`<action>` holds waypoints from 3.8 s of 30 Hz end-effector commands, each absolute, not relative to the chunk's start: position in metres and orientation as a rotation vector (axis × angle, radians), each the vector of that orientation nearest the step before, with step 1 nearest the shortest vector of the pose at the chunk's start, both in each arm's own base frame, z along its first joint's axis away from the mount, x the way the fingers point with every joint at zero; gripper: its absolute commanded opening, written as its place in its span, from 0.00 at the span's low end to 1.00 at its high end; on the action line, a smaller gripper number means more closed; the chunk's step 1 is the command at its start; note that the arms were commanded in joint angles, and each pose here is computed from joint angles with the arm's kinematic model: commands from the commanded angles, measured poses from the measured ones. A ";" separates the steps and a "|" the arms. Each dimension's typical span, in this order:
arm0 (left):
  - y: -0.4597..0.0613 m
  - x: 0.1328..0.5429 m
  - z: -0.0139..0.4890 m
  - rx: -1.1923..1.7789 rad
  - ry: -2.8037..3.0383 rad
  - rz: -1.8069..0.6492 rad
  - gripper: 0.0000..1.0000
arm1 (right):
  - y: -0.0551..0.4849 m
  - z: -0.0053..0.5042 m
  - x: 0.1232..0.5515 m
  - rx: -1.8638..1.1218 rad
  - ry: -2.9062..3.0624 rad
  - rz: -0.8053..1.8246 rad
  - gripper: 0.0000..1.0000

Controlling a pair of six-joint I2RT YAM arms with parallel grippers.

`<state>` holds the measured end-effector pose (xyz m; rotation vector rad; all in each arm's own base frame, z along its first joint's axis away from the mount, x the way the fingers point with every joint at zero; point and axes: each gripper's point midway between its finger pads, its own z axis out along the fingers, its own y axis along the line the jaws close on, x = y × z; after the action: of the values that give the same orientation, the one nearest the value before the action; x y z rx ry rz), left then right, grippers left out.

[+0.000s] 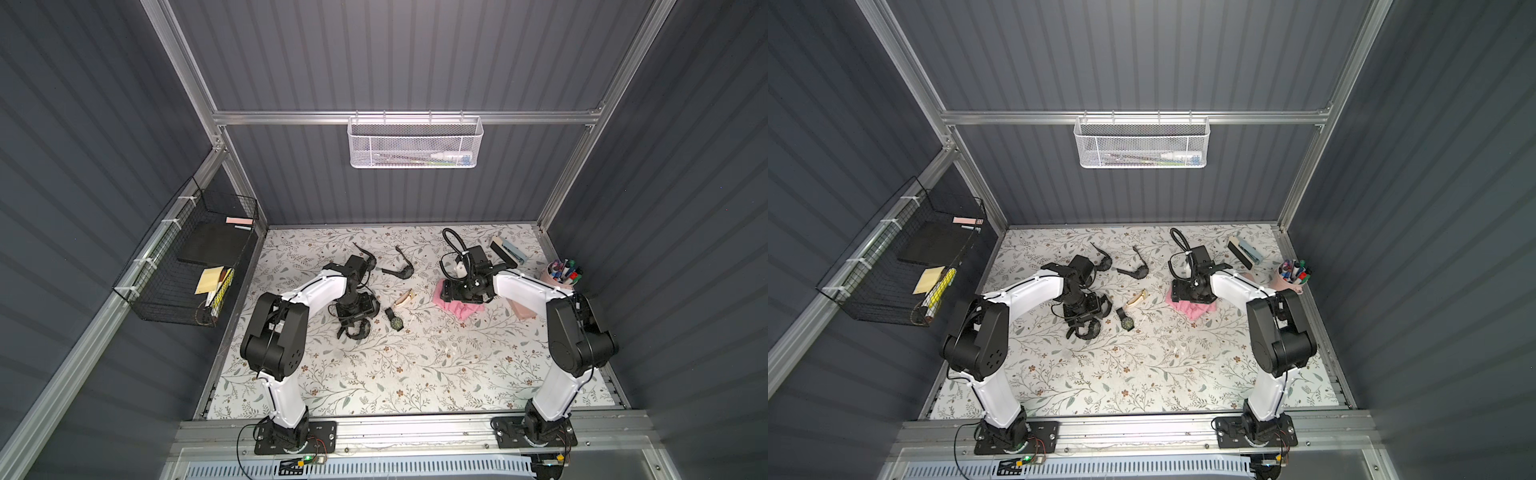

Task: Wipe the watch dial
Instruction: Pick up the watch at the center of the board, then pick up the cleaning item at the center of the board.

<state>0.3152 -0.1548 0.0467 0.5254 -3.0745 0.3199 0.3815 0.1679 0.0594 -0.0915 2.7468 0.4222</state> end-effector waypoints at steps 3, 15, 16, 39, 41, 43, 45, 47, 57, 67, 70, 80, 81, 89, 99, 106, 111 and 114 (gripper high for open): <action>-0.145 0.311 0.042 0.679 -3.020 0.227 0.66 | 0.176 0.077 0.386 -0.116 2.696 0.499 0.84; -0.145 0.320 0.040 0.807 -2.999 0.197 0.57 | 0.178 0.075 0.385 -0.138 2.694 0.524 0.84; -0.143 0.319 0.039 0.813 -2.996 0.181 0.55 | 0.178 0.075 0.385 -0.138 2.693 0.526 0.84; -0.163 0.317 0.036 0.774 -2.988 0.400 0.07 | 0.177 0.089 0.379 -0.125 2.726 0.525 0.84; -0.165 0.319 0.042 0.769 -3.003 0.441 0.05 | 0.171 0.092 0.379 -0.117 2.743 0.451 0.83; -0.167 0.322 0.049 0.766 -3.022 0.478 0.04 | 0.166 0.098 0.377 -0.135 2.748 0.360 0.83; -0.168 0.326 0.057 0.769 -3.037 0.523 0.03 | 0.166 0.106 0.374 -0.171 2.740 0.288 0.82; -0.171 0.333 0.067 0.774 -3.052 0.592 0.02 | 0.171 0.111 0.367 -0.216 2.738 0.257 0.80; -0.178 0.376 0.106 0.716 -3.116 0.880 0.00 | 0.159 0.076 0.338 -0.118 2.905 0.144 0.60; -0.197 0.391 0.142 0.615 -3.104 1.160 0.00 | 0.154 0.050 0.353 -0.067 2.950 0.034 0.47; -0.199 0.397 0.152 0.595 -3.114 1.215 0.00 | 0.152 0.036 0.350 -0.055 2.988 -0.001 0.39; -0.211 0.403 0.174 0.460 -3.127 1.374 0.00 | 0.139 0.015 0.352 -0.042 3.006 -0.120 0.41; -0.211 0.403 0.176 0.456 -3.129 1.385 0.00 | 0.140 0.015 0.353 -0.048 3.000 -0.116 0.34; -0.220 0.400 0.199 0.391 -3.093 1.544 0.00 | 0.156 0.056 0.357 -0.135 2.888 0.048 0.03; -0.220 0.417 0.246 0.486 -3.115 1.810 0.00 | 0.205 0.160 0.338 -0.192 2.559 0.561 0.00; -0.231 0.431 0.278 0.499 -3.105 2.001 0.00 | 0.256 0.219 0.327 -0.291 2.277 0.866 0.00; -0.253 0.426 0.283 0.453 -3.089 2.053 0.00 | 0.282 0.232 0.322 -0.343 2.183 0.923 0.00; -0.268 0.423 0.284 0.419 -3.086 2.069 0.00 | 0.293 0.244 0.322 -0.370 2.126 0.940 0.00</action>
<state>0.4187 -0.2580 0.2653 0.4406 -3.0875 1.9717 0.3137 0.2776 0.2145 -0.3594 2.2595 0.8715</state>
